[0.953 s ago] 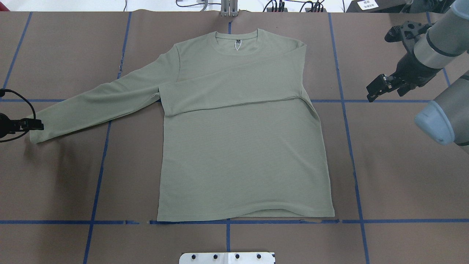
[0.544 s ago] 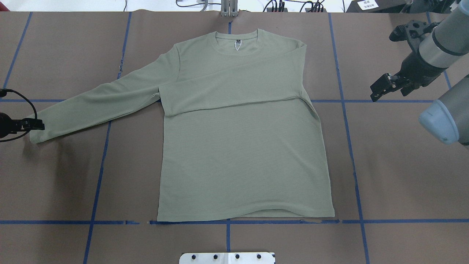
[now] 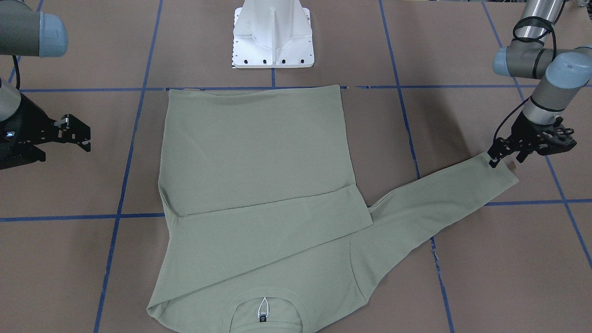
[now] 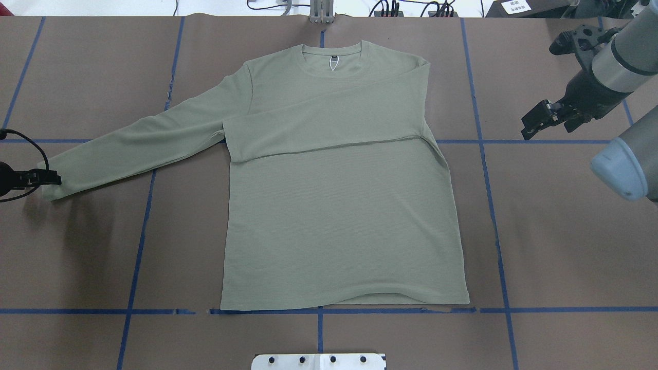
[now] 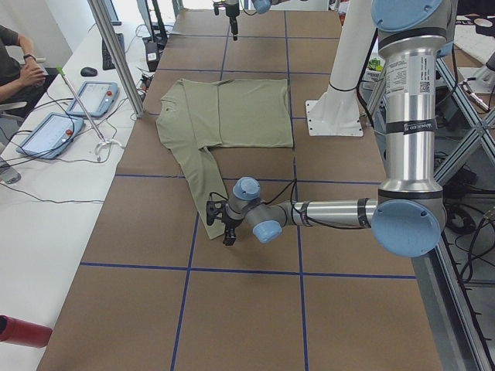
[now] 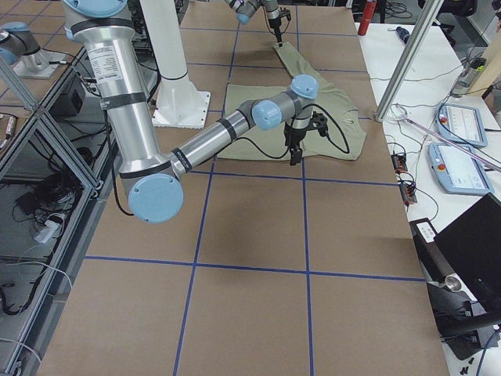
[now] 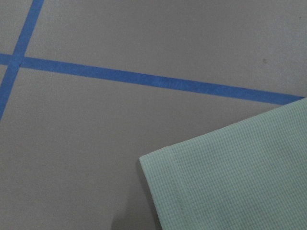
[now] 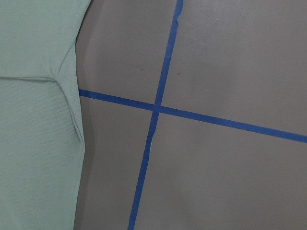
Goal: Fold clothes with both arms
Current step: 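Lower the left gripper onto the other sleeve cuff and grasp it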
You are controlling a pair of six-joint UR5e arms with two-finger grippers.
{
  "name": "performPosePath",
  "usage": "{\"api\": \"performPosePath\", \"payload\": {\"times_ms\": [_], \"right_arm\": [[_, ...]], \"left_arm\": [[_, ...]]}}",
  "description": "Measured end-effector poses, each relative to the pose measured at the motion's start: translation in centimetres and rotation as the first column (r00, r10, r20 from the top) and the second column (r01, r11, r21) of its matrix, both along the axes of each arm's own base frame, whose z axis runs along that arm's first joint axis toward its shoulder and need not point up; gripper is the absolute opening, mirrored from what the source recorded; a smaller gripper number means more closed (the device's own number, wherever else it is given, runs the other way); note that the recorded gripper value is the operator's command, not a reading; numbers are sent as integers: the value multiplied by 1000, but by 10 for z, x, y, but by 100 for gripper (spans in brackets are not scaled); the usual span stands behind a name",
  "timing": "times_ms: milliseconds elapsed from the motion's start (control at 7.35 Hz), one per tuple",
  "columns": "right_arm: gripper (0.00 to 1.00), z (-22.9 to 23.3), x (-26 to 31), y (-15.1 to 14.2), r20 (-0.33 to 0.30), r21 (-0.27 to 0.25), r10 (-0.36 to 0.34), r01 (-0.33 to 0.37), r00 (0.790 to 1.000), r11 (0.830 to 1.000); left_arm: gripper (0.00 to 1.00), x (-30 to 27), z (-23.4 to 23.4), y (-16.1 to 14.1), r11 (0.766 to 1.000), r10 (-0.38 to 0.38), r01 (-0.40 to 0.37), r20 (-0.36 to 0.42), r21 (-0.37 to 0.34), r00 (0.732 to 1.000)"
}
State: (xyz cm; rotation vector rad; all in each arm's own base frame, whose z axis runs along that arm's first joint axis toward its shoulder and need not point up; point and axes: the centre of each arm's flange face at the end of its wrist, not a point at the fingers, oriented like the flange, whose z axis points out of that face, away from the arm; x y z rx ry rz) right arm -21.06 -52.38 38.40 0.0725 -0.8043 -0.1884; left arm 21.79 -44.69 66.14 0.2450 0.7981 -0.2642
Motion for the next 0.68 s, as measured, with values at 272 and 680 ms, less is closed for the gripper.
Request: {"api": "performPosePath", "payload": {"times_ms": [272,680], "right_arm": [[100,0,1,0,1,1,2,-2,1000,1000],[100,0,3,0,1,0,5,-5,1000,1000]], "left_arm": [[81,0,-2,0,1000,0,0,-5,4,1000],[74,1,-7,-1,1000,-1,1,-10,9,1000]]}}
